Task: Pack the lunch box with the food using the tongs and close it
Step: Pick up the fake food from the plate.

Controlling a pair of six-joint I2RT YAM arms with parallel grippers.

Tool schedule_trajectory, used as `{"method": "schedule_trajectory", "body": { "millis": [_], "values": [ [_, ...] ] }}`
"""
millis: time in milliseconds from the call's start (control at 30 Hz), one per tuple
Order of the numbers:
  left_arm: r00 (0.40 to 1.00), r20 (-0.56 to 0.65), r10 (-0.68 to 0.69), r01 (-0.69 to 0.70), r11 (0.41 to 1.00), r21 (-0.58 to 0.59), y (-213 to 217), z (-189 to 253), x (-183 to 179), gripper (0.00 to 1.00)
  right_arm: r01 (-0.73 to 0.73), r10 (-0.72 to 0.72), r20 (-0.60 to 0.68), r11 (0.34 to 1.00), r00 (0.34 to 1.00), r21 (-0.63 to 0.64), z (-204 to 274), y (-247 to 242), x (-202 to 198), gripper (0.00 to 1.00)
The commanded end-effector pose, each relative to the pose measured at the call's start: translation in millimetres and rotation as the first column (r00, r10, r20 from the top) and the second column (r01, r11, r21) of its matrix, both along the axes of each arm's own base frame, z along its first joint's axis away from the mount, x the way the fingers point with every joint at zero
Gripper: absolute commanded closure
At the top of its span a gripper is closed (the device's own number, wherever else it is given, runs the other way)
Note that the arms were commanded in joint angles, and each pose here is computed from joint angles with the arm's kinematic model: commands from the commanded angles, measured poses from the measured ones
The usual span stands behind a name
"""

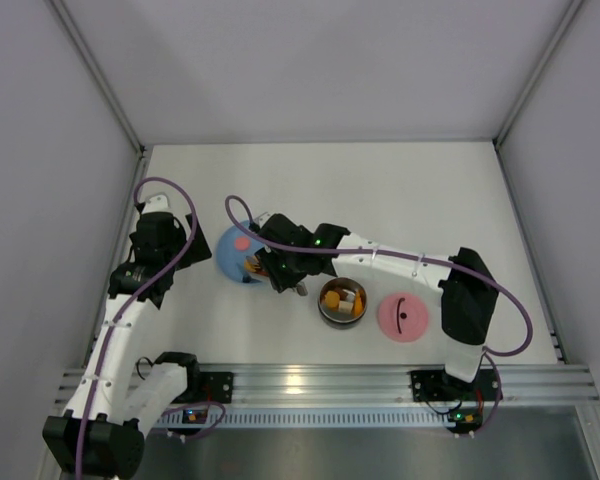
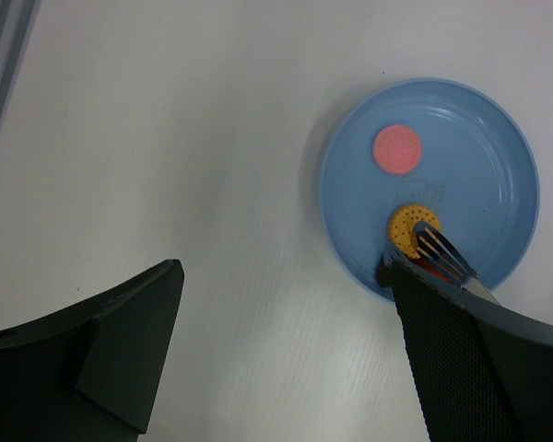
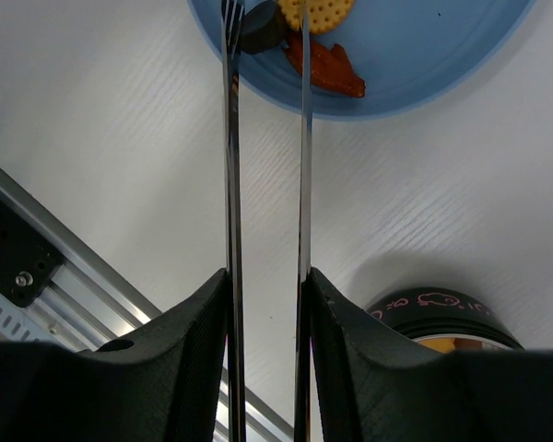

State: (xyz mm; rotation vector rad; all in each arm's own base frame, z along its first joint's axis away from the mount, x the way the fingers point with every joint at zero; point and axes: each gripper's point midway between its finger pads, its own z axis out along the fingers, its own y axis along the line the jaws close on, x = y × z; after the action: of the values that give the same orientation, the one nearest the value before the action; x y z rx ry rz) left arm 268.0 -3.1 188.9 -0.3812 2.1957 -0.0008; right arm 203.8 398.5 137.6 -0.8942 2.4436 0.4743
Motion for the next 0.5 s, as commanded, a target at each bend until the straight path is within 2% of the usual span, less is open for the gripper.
{"method": "schedule_trajectory", "body": {
  "millis": [0,467],
  "values": [
    [1.000,0.015,-0.011,0.011,1.000,0.004,-1.2,1.6,2.0,0.01,-0.009,0.009,0.022,1.000,1.000,0.002,11.7,-2.0,-8.1,0.63],
    [1.000,0.015,-0.009,0.009,1.000,0.004,-1.0,1.3,2.2,0.01,-0.012,0.012,0.026,1.000,1.000,-0.007,9.8,-7.3,-12.1,0.63]
  ]
}}
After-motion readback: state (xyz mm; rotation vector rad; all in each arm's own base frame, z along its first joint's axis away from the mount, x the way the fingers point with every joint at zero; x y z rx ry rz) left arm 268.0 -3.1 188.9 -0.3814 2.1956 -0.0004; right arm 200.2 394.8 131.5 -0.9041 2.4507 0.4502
